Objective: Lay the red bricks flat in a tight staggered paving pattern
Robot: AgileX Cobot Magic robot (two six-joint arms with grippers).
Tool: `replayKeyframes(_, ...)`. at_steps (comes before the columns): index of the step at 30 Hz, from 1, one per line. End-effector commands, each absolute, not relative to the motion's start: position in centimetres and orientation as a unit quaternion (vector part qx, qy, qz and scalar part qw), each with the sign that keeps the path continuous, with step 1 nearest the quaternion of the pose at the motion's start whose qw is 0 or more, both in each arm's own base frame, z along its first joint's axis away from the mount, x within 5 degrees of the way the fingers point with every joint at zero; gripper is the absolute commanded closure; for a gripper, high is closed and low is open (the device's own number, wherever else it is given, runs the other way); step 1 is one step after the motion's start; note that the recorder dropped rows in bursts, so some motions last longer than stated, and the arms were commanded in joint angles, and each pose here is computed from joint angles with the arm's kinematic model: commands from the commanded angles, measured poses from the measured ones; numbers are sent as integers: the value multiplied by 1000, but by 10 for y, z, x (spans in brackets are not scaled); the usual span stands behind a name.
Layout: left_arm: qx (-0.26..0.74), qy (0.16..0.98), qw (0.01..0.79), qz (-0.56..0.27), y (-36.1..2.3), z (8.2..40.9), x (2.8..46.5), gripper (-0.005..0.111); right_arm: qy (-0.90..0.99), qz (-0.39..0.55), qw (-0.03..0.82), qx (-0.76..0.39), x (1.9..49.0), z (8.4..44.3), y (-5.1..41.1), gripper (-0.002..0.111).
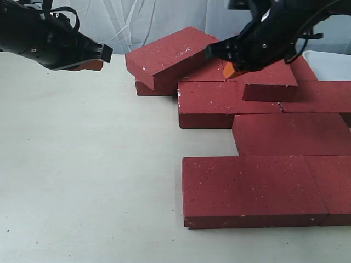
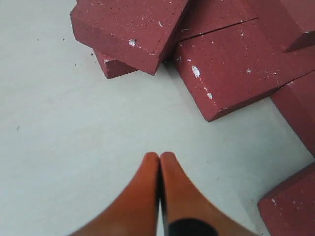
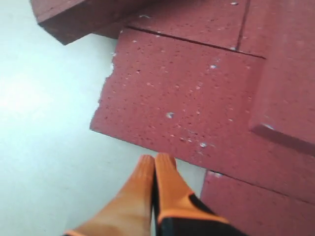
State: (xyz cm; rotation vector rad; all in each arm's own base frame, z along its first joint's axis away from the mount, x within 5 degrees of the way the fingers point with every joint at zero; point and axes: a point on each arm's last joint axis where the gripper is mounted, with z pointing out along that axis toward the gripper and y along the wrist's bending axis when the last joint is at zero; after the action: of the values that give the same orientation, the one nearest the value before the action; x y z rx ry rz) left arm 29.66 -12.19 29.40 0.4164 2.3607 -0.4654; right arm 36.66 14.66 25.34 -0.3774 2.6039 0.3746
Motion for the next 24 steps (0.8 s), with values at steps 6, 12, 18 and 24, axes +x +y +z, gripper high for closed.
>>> replayKeyframes(6, 149, 904, 358, -182, -121, 297, 297, 107, 922, 166, 304, -171, 424, 261, 202, 109)
replayKeyframes(12, 138, 907, 361, -170, -115, 296, 300, 107, 906, 177, 346, -165, 457, 258, 216, 109)
replayKeyframes(18, 114, 911, 364, -160, -100, 296, 305, 107, 910, 211, 328, -137, 473, 226, 227, 109)
replayKeyframes(24, 105, 911, 365, -161, -97, 296, 306, 107, 898, 250, 314, -180, 467, 208, 256, 109)
